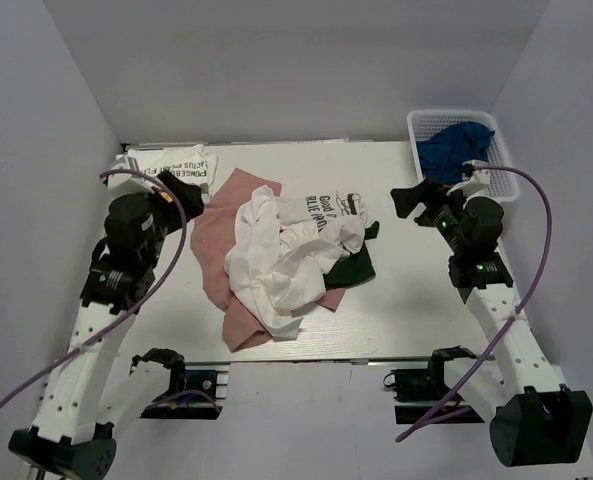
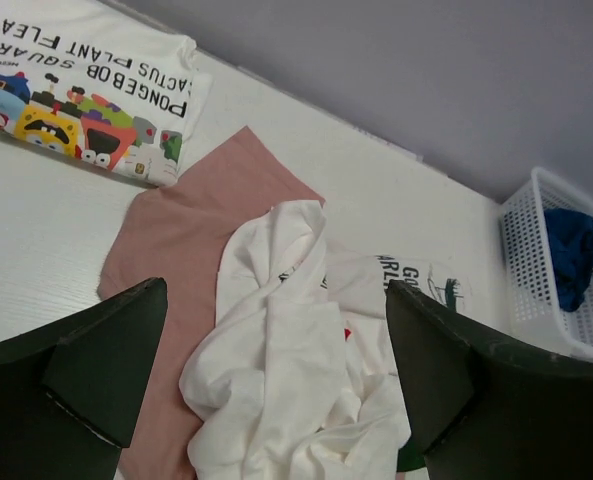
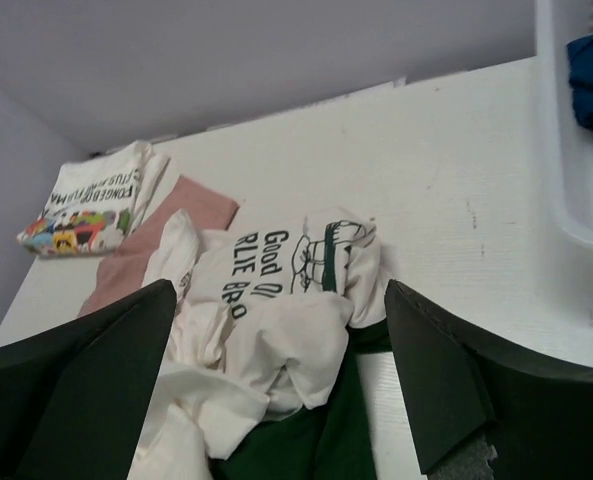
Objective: Fold and stack the t-shirts
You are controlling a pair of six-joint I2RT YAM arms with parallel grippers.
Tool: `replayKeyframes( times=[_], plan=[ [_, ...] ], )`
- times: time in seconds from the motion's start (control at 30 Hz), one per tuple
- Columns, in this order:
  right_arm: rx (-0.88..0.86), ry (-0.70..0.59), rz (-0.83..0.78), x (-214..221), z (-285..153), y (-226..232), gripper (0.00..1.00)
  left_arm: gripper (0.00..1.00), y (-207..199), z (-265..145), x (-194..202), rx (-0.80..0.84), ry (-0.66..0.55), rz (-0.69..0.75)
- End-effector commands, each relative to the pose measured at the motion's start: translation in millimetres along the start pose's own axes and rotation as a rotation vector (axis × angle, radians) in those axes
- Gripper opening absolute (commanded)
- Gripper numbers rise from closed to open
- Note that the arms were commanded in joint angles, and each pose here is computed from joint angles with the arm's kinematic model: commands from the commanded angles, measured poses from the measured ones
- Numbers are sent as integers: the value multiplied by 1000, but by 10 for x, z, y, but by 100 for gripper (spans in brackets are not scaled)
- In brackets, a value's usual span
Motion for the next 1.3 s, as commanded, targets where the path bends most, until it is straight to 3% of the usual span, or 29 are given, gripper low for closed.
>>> replayKeyframes(
  times=[0.0,0.13,0.17,0.23,0.37,0.53,0.57,0.6,0.67,0.73,0.93,1.03,1.07,1.13,1.17,1.2,1.27],
  plan=[
    [-138,70,-55,-51,-27,278,90,100,84,-280,-1,5,-14,-25],
    [-183,161,-99,15,-20,345,90,100,182,-370,22,-38,-34,-50],
    [-251,259,-82,160,-15,406,90,100,183,-401,2,-34,-44,-54],
    [-325,335,-110,292,-16,563,90,100,198,-391,56,-41,-27,-57],
    [-380,529,-174,926,-47,913,90,100,251,-376,142,-82,10,-71],
    [-318,713,-307,1706,-40,1230,90,100,286,-314,330,-106,83,-69],
    [-282,841,-336,2107,-73,1169,90,100,306,-292,410,-114,101,-74],
    [-254,876,-370,2265,-134,1179,90,100,322,-271,429,-123,97,-73],
    [-124,868,-435,2492,-77,1059,90,100,324,-240,525,-114,107,-89],
    [-106,861,-499,2697,-59,1055,90,100,262,-256,492,-61,76,-106],
    [-186,870,-640,3300,51,1183,90,100,241,-185,742,-13,117,-114],
    [-208,757,-659,3400,197,1270,90,100,263,-128,840,-28,151,-105],
    [-185,716,-665,3373,247,1264,87,100,266,-103,866,-34,163,-102],
    [-210,652,-613,3345,353,1378,65,100,246,-108,873,-20,170,-103],
    [-177,612,-603,3257,429,1389,38,100,231,-106,862,-8,166,-97],
    [-153,560,-572,3119,524,1537,0,100,230,-106,862,-8,166,-97],
    [-104,466,-564,2812,591,1643,0,100,253,-110,880,-21,173,-93]
  ],
)
Point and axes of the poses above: each gripper's point midway between its finger pads, its own z axis out along the fingers, its own y axis along the line the jaws close on, x = y × z, the point moved 4 cm from there along -z, back along the fingers, and after that the axes turned 11 degrees about z, right-handed, at the moved point
